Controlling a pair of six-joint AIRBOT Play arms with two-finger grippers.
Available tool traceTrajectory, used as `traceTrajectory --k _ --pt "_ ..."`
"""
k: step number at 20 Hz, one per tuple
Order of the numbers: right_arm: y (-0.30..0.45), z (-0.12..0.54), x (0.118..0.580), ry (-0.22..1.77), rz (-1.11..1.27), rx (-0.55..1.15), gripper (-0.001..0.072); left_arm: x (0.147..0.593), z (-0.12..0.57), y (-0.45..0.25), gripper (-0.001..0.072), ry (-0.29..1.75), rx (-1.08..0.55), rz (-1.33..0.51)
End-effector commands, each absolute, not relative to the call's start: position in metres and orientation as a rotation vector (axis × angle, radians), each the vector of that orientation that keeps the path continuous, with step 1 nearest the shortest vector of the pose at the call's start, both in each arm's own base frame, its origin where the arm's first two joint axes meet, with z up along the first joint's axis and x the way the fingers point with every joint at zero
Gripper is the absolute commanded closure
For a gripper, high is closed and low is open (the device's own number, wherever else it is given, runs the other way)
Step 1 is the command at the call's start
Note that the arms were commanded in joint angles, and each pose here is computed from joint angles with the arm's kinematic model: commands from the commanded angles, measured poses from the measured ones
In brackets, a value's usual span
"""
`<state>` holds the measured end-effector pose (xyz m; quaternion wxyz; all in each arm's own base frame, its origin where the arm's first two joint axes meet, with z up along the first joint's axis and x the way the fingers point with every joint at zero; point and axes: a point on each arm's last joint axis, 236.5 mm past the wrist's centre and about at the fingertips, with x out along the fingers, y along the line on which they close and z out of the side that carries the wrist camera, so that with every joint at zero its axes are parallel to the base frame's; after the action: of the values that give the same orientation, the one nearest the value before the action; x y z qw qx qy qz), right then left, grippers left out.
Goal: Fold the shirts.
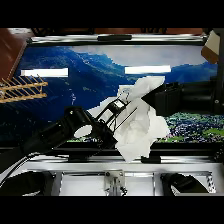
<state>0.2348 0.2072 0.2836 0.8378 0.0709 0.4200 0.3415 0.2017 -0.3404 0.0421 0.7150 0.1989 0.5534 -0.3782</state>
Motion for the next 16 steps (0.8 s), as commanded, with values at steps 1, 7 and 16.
traceTrajectory --k 1,7,16 --pt "0.197 0.257 0.233 0.977 0.669 0.121 0.0508 0.203 0.041 -0.339 0.0671 1.220 0.459 -0.841" --pt "0.156 0.264 0.265 0.867 0.499 -0.017 0.0250 0.205 0.047 -0.342 0.0671 1.194 0.451 -0.852" --pt "-0.040 0.252 0.322 0.918 -0.090 -0.076 0.0288 0.202 0.045 -0.338 0.0671 1.196 0.500 -0.878"
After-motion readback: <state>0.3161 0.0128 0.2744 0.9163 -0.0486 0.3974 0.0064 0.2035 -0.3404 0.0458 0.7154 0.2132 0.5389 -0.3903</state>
